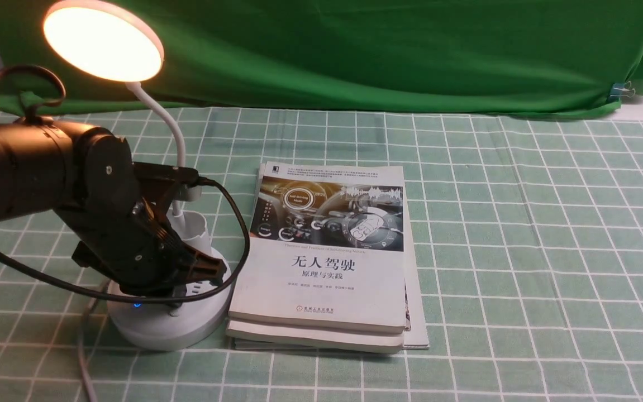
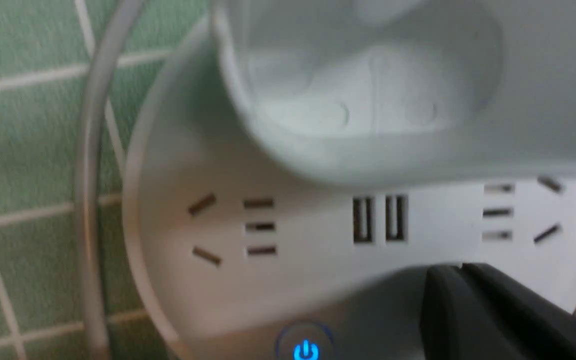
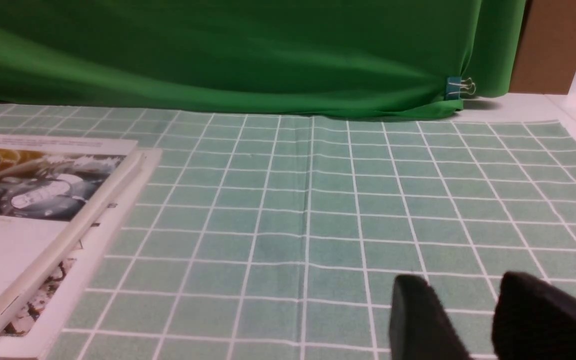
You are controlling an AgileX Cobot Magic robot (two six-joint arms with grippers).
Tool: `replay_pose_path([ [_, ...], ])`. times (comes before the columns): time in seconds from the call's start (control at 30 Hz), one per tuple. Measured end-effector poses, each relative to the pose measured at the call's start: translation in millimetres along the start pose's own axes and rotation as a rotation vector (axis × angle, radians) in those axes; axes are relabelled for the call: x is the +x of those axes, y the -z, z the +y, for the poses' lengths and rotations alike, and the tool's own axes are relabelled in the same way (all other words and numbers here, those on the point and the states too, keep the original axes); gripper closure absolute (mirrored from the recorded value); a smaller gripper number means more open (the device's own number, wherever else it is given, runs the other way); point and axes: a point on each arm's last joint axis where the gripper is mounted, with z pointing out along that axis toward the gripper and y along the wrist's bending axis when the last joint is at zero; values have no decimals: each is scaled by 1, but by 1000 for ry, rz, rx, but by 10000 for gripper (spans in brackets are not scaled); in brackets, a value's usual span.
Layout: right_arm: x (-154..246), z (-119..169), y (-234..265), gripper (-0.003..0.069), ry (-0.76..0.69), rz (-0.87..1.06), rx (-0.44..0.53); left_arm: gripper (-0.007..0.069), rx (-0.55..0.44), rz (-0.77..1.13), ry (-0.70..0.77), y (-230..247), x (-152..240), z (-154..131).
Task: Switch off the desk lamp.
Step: Use the left arm to press the button switch on the lamp holder
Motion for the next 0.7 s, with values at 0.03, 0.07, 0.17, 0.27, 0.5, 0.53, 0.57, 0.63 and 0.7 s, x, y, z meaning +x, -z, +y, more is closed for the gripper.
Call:
replay_pose_path([
  [0.03,0,0,0,417,0,0,0,622,-1,-2,-1,0,0,0],
  [0.07,0,0,0,417,0,0,0,622,-1,-4,-1,0,0,0],
  [0.17,0,0,0,417,0,0,0,622,-1,-4,-1,0,0,0],
  [0.27,0,0,0,417,0,0,0,622,-1,-2,-1,-1,0,0],
  [0.5,0,0,0,417,0,0,0,622,0,33,3,-16,-5,1],
  [0.53,0,0,0,417,0,0,0,622,0,33,3,-16,-6,1],
  [0.57,0,0,0,417,0,0,0,622,1,35,4,-17,-7,1],
  [0.63,0,0,0,417,0,0,0,622,1,35,4,-17,-7,1],
  [0.7,0,0,0,417,0,0,0,622,1,28,3,-14,-7,1],
])
